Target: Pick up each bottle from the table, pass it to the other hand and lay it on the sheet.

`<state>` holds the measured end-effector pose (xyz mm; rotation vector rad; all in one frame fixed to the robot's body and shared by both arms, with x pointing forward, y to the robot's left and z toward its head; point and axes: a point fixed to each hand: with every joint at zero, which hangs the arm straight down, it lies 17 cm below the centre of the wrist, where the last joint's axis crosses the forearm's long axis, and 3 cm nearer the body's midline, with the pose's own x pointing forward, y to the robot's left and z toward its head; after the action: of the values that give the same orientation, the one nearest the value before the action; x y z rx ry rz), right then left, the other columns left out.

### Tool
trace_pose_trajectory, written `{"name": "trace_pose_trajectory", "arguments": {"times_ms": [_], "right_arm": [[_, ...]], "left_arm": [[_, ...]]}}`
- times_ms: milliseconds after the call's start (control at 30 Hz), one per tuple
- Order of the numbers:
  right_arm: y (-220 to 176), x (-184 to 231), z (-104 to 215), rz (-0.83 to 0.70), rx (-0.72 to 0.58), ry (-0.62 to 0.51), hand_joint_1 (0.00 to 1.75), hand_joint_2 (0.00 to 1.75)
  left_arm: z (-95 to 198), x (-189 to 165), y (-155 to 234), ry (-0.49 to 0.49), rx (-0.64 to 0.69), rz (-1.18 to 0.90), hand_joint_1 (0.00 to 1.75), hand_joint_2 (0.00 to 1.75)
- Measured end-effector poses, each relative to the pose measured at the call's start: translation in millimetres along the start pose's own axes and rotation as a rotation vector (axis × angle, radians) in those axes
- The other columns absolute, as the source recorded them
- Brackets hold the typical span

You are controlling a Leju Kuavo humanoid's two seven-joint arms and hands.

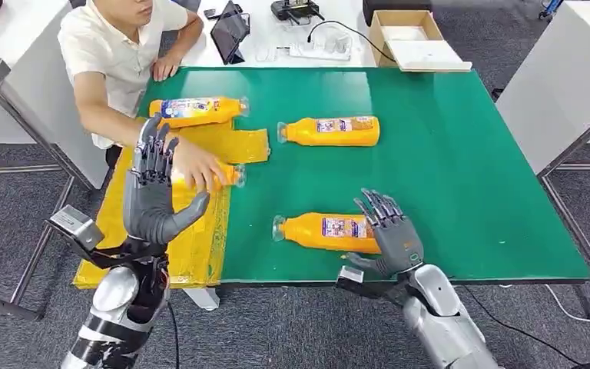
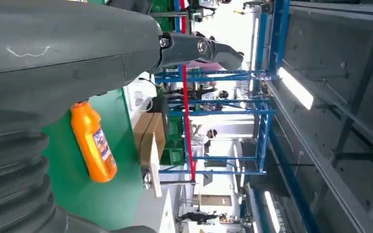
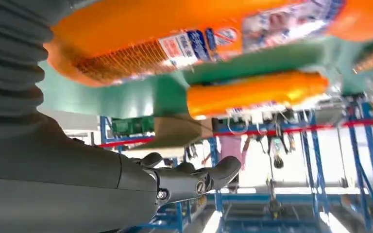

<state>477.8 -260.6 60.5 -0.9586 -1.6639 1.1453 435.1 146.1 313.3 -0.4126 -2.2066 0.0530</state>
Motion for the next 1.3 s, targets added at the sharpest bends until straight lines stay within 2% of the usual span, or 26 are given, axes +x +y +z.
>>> {"name": "trace_pose_trajectory", "arguments": {"times_ms": [167, 400, 700, 933, 1233, 1267, 1300], "right_arm": [[16.9, -13.6, 1.3, 0.038, 0.074, 0.037, 0.00, 1.75], [39.7, -20.5, 7.6, -0.003, 0.170, 0.066, 0.00, 1.75], [61.4, -59.7, 6.2, -0.004, 0.339, 0.299, 0.00, 1.75], [68.2, -64.8, 6.4, -0.027, 0.388, 0.337, 0.00, 1.75], [88.4, -67.2, 15.0, -0.102, 0.551, 0.345, 0.00, 1.75], [89.6, -67.2, 15.7, -0.109, 0.564, 0.340, 0.03, 1.75], [90.1, -67.1, 15.5, -0.117, 0.577, 0.334, 0.52, 1.75]], "left_arm": [[2.0, -2.2, 0.0, 0.006, 0.004, -0.015, 0.00, 1.75], [3.4, -3.7, -1.4, 0.010, 0.001, -0.022, 0.00, 1.75], [8.3, -11.9, -3.7, 0.046, -0.005, -0.044, 0.00, 1.75], [9.2, -14.2, -5.1, 0.058, -0.006, -0.046, 0.00, 1.75], [8.9, -19.2, -18.7, 0.079, -0.062, -0.014, 0.00, 1.75], [8.9, -20.0, -20.7, 0.083, -0.069, -0.005, 0.00, 1.75], [8.4, -20.6, -22.7, 0.087, -0.078, 0.003, 0.00, 1.75]]}}
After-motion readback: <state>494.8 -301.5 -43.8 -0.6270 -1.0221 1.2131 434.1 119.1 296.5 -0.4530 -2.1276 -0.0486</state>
